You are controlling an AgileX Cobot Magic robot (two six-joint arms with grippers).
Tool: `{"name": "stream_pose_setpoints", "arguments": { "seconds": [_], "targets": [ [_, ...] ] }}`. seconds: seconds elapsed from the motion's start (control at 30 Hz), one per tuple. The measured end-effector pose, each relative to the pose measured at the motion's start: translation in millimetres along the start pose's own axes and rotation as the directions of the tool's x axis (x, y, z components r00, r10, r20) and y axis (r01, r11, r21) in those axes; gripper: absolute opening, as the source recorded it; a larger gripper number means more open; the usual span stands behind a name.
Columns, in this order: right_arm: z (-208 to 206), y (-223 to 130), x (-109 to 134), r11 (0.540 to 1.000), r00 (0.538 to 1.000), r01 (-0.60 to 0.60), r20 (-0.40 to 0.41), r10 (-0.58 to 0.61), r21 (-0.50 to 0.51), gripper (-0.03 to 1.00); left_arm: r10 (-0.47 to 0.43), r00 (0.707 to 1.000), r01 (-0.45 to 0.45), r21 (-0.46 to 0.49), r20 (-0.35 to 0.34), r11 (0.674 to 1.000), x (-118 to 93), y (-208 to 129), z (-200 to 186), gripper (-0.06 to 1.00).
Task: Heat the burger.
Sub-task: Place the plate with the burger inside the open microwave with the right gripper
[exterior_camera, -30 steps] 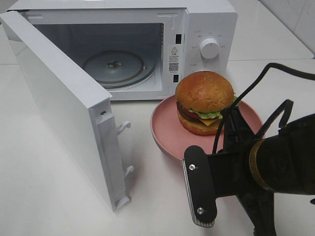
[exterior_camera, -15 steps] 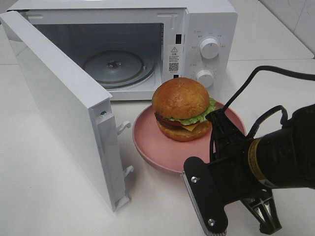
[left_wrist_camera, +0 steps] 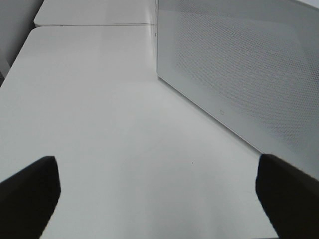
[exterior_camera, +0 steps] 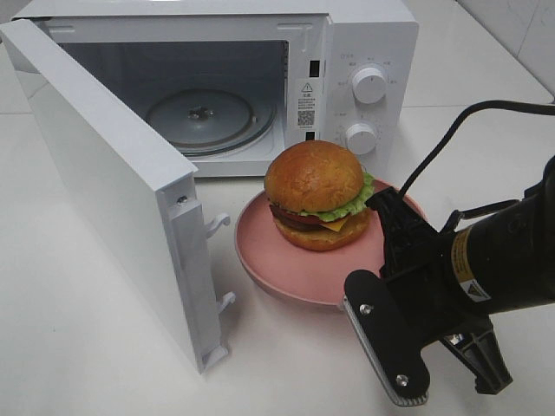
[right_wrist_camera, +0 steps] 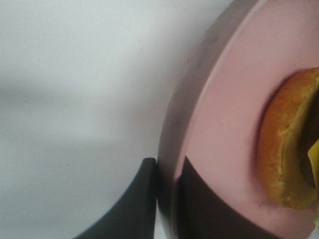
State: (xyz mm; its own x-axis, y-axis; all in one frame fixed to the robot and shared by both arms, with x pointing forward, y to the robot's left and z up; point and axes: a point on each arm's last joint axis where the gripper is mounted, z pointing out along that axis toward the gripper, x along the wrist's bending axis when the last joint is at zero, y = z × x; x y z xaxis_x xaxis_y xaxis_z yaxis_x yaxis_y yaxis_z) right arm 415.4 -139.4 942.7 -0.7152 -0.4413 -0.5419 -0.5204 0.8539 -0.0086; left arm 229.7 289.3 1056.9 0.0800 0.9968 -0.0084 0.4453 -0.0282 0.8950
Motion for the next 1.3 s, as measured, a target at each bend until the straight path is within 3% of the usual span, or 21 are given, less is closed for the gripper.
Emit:
{"name": "stream_pose_setpoints", "arguments": {
  "seconds": [0.4,0.8,1.1,1.3],
  "targets": [
    [1,-7,1,0.998,0.998,0.051,-0.037,-0.052,-0.030,0.08,0.000,1.000,0.000,0.000,0.000,1.000,0,0,0,0.99],
    [1,-3,0,0.993,0.996,0.084,-0.021,-0.086,-0.078,0.08,0.001,1.000,-0.001,0.000,0.000,1.000,0,0,0,0.99],
    [-5,-2,-26,0.992,0.995,0.089,0.057,-0.084,-0.088,0.08,0.001,1.000,-0.001,0.000,0.000,1.000,0,0,0,0.99],
    [-7,-13,-35,0.995,0.996,0.073,0.055,-0.070,-0.068,0.08,0.001,1.000,-0.001,0.000,0.000,1.000,0,0,0,0.99]
  ]
}}
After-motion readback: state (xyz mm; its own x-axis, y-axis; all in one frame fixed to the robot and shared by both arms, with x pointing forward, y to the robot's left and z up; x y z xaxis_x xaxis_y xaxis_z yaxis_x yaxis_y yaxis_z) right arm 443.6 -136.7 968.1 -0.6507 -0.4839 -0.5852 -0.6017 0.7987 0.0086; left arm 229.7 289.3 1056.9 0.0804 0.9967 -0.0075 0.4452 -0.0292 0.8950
